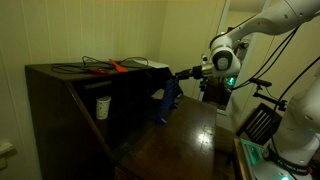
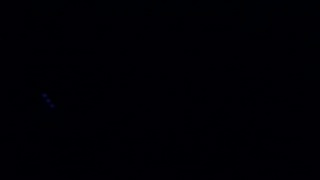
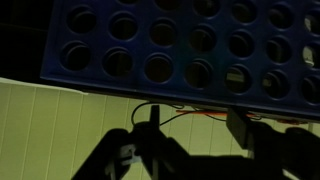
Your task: Pick up the orange object and place it in the blue object
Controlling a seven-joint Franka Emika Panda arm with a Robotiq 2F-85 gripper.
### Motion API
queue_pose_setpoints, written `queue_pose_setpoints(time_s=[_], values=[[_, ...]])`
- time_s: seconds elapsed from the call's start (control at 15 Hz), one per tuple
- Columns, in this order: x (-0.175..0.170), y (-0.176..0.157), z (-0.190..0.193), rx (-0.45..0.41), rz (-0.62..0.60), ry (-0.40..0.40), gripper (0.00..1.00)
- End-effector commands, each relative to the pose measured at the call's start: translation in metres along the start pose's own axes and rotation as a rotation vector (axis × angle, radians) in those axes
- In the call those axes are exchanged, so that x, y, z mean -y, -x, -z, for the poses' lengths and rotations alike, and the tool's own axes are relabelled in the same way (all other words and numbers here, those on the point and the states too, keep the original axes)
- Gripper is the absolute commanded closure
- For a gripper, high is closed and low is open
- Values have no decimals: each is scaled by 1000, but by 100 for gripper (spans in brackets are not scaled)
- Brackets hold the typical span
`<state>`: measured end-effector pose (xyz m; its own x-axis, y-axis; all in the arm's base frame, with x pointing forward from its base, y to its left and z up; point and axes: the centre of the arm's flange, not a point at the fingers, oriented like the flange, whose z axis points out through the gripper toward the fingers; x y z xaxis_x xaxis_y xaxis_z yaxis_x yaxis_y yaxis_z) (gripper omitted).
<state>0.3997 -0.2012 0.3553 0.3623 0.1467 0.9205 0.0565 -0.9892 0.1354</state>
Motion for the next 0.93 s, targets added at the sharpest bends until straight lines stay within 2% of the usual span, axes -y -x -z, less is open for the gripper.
queue_pose_setpoints(time_s=[0.0, 0.07, 0.2, 0.47, 0.53, 0.87], values=[[9, -1, 2, -5, 0, 27, 16], [9, -1, 2, -7, -3, 29, 8], [9, -4, 3, -12, -16, 34, 0], [4, -15, 8, -22, -45, 40, 0], [2, -20, 11, -18, -52, 64, 0], [-14, -45, 31, 52, -89, 106, 0]])
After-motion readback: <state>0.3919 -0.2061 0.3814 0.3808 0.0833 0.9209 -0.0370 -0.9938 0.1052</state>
